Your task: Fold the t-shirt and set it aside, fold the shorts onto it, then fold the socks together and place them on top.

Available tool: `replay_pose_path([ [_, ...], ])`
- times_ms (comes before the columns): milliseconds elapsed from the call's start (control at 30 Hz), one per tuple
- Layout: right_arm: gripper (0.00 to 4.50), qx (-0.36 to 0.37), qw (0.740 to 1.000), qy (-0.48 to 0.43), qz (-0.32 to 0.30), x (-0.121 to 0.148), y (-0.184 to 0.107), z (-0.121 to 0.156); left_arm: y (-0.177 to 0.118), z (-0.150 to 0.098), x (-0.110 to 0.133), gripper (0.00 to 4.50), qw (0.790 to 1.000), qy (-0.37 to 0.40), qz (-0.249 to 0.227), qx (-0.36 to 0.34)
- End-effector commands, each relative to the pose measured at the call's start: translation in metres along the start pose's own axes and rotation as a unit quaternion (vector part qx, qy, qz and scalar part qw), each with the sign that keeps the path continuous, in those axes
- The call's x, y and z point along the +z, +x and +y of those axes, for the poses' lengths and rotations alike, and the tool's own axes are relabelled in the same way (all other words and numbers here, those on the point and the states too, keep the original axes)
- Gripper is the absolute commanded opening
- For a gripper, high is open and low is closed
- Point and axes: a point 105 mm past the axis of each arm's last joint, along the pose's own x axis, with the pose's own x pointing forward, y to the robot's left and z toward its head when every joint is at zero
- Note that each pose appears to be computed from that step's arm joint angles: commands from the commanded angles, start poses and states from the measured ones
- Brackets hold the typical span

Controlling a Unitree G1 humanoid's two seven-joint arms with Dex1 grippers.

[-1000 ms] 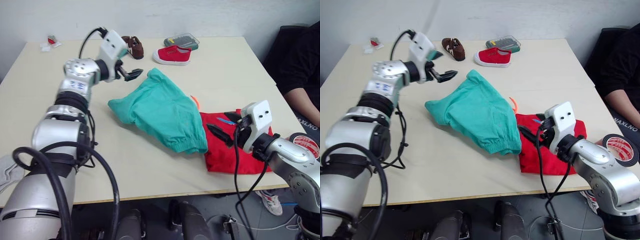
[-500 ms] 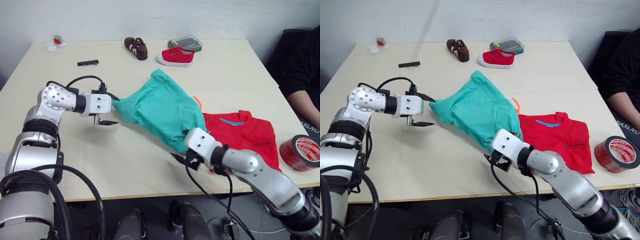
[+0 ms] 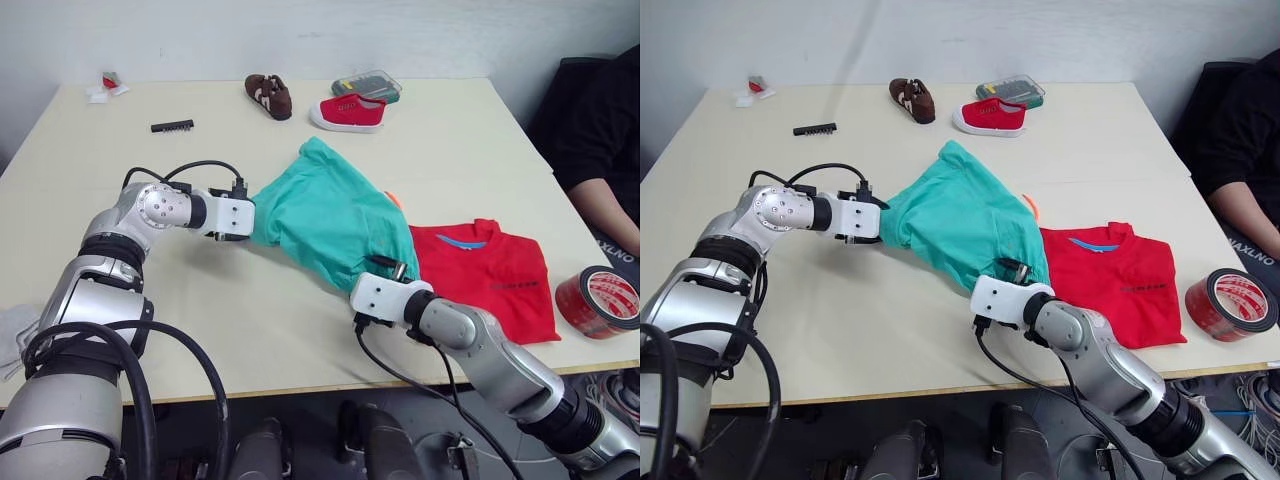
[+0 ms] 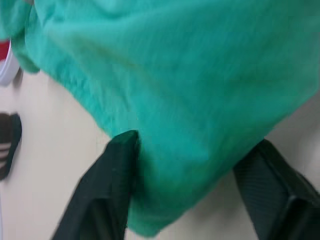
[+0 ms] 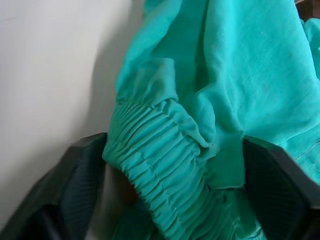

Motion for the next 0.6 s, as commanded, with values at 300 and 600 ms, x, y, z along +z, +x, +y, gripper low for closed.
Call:
replay_pose_path([
  [300, 0.01, 0.037, 0.996, -0.061, -0.063, -0.015, -0.023, -0.012, -0.015, 0.006, 0.001, 0.0, 0.998, -0.036, -0.041, 0.016],
  [600, 0.01, 0.109, 0.969, -0.101, -0.198, 0.002, -0.036, -0.009, -0.053, -0.027, -0.003, 0.0, 0.986, -0.082, -0.132, -0.065],
])
